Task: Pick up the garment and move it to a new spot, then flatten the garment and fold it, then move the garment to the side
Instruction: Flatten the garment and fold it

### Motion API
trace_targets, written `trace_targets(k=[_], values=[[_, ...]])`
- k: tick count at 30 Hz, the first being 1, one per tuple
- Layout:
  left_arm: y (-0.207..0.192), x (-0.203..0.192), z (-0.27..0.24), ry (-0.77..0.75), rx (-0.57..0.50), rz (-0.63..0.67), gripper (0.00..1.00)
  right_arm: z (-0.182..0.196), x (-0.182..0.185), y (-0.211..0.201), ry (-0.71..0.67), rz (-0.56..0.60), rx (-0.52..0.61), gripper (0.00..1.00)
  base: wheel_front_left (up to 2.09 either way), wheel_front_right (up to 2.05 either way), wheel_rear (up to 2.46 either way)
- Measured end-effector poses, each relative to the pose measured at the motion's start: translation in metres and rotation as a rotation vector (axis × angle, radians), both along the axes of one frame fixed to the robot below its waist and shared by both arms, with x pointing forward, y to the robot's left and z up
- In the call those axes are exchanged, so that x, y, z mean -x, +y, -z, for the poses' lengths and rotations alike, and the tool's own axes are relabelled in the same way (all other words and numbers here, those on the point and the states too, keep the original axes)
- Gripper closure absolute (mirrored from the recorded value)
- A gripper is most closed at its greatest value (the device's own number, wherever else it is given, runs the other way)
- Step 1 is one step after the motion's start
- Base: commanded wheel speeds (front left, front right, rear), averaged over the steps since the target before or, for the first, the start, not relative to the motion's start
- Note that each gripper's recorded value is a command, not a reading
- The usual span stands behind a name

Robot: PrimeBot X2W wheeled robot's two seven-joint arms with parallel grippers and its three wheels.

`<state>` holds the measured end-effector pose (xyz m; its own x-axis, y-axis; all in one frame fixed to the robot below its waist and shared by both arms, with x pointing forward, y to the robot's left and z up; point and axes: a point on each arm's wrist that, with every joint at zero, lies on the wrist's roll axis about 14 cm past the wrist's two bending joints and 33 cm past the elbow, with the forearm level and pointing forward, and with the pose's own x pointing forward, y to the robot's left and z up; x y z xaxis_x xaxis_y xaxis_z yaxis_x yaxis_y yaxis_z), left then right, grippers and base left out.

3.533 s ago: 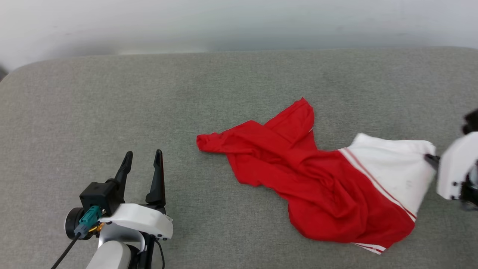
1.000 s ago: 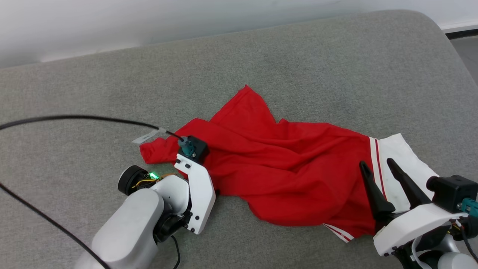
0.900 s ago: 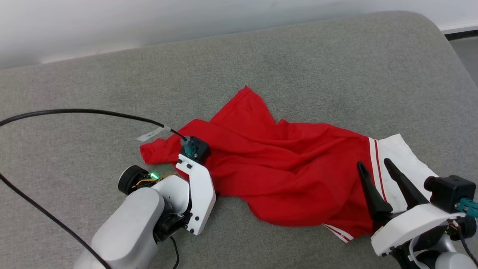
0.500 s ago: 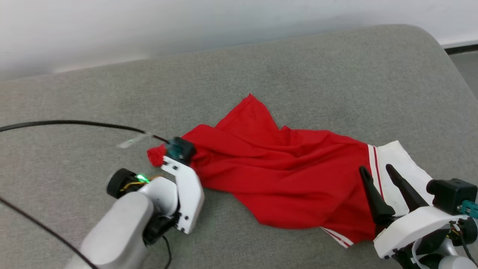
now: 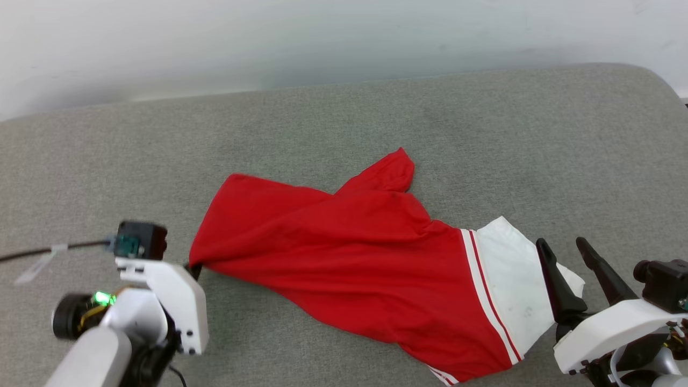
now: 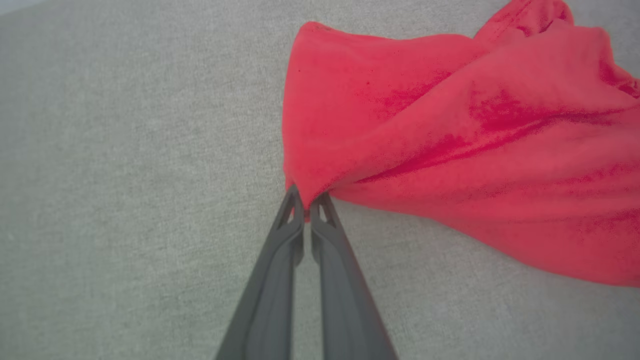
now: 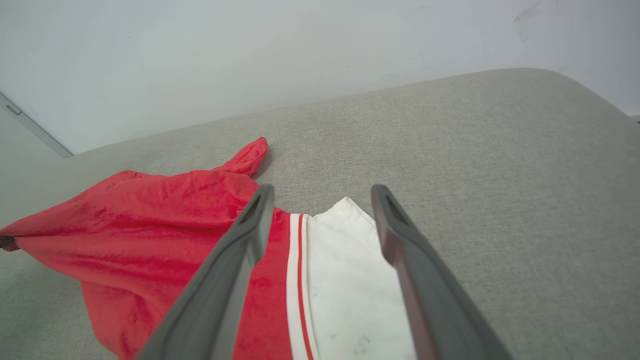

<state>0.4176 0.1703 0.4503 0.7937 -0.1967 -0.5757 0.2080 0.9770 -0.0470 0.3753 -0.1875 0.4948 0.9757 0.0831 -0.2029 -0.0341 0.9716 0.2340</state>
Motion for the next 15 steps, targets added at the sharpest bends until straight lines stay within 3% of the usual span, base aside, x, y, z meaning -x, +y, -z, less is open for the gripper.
trace_targets(k=[4,5,6,15], values=[[0.001,0.024,0.016,0.054,0.084,-0.065,1.00,-0.005,-0.003,0.002,-0.010,-0.011,0.019,0.00,0.00,0.00,0.00],[-0.001,0.027,0.017,0.053,0.109,-0.084,0.74,-0.007,-0.004,0.003,-0.013,-0.013,0.026,0.00,0.00,0.00,0.00],[-0.002,0.030,0.017,0.047,0.128,-0.098,0.00,-0.009,-0.005,0.003,-0.019,-0.013,0.033,0.00,0.00,0.00,0.00],[0.005,0.027,-0.029,-0.236,0.193,-0.208,0.00,-0.035,-0.002,0.011,-0.085,-0.043,0.067,0.00,0.00,0.00,0.00]])
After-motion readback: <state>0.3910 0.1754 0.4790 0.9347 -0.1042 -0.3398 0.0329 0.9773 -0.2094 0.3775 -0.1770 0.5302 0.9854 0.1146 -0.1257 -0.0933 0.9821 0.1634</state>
